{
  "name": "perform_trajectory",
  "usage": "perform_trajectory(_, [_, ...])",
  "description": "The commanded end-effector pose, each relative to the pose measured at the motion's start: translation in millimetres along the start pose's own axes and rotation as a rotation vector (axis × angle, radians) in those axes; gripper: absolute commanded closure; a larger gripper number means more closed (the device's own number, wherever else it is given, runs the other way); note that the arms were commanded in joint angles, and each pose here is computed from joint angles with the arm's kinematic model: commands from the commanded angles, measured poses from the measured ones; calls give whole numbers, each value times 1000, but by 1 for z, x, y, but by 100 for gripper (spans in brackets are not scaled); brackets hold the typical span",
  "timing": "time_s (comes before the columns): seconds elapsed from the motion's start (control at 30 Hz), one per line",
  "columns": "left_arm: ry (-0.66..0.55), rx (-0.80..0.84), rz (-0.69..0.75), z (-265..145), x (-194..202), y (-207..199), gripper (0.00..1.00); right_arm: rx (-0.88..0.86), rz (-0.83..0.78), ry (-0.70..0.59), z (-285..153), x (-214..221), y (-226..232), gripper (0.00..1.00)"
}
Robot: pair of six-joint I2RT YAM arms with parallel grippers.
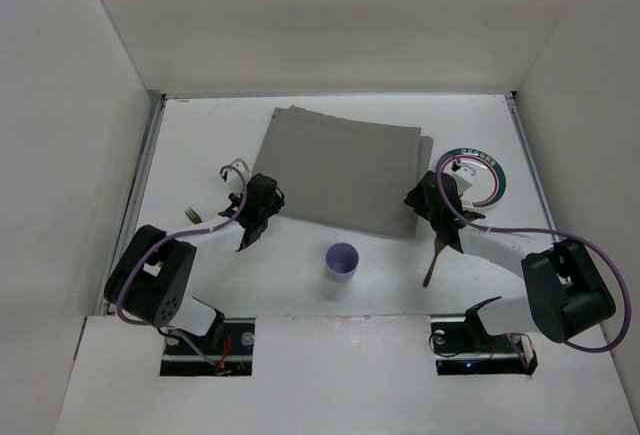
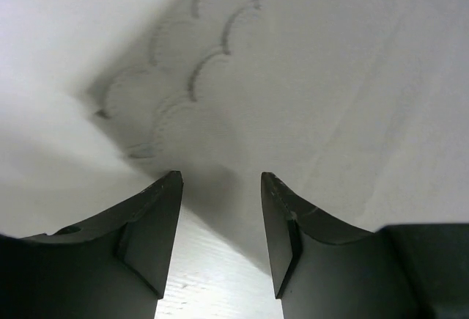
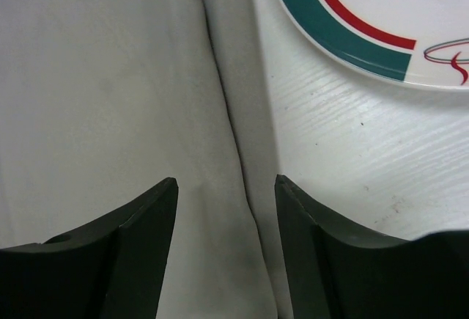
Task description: Set the dinner table for one person
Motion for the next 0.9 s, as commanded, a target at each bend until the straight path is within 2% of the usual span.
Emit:
perform_trajectory(0.0, [-46,-46,-66,-5,-3,14,54,0,34,7,2,-15,9,38])
perform_trajectory(0.2, [-38,-96,-90,6,-4,27,53,-18,77,53,-1,-12,12,41])
perform_trajectory(0.43, [-25,-68,-235,28,-12,25,55,3,111,91,-3,-2,14,46])
perform_trajectory(0.5, [-23,-69,-240,29,-11,26,60,22,105,92,-5,2,12,46])
perform_trajectory(0.73, [-18,-82,-279,29,-3,42,80,88,54,113,-12,16,17,38])
perform_trajectory(0.8, [-17,-85,-307,29,-2,48,88,61,65,130,-11,18,22,41])
perform_trajectory(0.87, [-17,-85,-313,26,-1,51,93,26,67,157,-9,18,28,52])
Point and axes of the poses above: each gripper's point midway between its finger pads, its own z axis out along the fingers, its own y axis along the line the jaws close on, x = y × z, the point moved 10 cm from there along -z, back along the fingers, and after that the axes turned 11 degrees about -z, right-handed, at the moved point
